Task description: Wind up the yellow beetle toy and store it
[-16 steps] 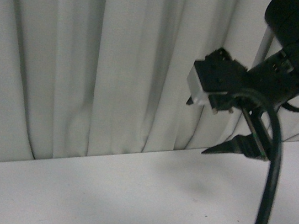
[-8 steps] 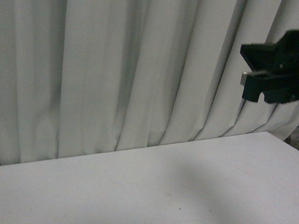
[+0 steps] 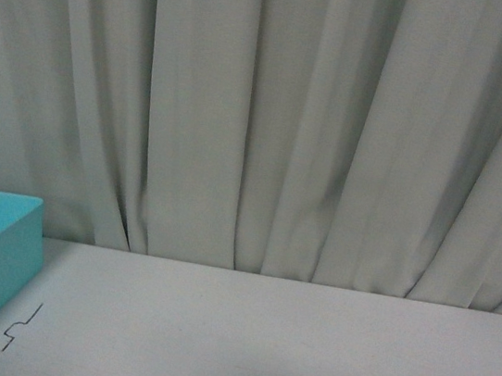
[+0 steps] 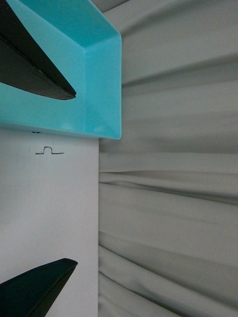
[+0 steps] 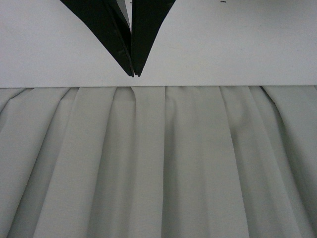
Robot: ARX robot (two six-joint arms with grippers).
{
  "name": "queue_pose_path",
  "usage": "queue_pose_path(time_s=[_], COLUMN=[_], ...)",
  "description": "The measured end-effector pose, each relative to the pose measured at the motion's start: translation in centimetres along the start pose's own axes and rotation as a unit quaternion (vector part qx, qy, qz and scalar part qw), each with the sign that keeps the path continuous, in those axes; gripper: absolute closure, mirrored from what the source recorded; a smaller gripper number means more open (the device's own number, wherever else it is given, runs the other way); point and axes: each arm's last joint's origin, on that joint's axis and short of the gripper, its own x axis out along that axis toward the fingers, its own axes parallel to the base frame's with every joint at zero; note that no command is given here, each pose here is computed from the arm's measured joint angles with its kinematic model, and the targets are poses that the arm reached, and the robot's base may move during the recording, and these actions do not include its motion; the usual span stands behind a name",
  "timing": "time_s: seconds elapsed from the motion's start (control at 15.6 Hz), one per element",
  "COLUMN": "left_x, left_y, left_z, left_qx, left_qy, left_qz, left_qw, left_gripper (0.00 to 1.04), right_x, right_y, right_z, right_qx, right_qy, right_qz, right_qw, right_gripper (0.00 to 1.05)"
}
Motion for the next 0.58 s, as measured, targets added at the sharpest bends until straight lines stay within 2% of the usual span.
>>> queue_pose_path(time_s=[0.45, 0.58], left_x=[0.0, 0.0], left_y=[0.0, 0.0], left_z=[0.0, 0.0], left_qx=[0.0, 0.0], left_qy=[0.0, 0.0], left_qz=[0.0, 0.0], left_qw=[1.0, 1.0], left_gripper=[0.07, 0.07], right_x=[-2.2, -2.6], right_y=[0.0, 0.0], right_z=[-1.3, -1.7], right_qx=[0.001, 0.001], right_qy=[-0.02, -0.007], right_qz=[-0.001, 0.0], right_qw=[1.0, 1.0], right_gripper=[1.03, 1.03])
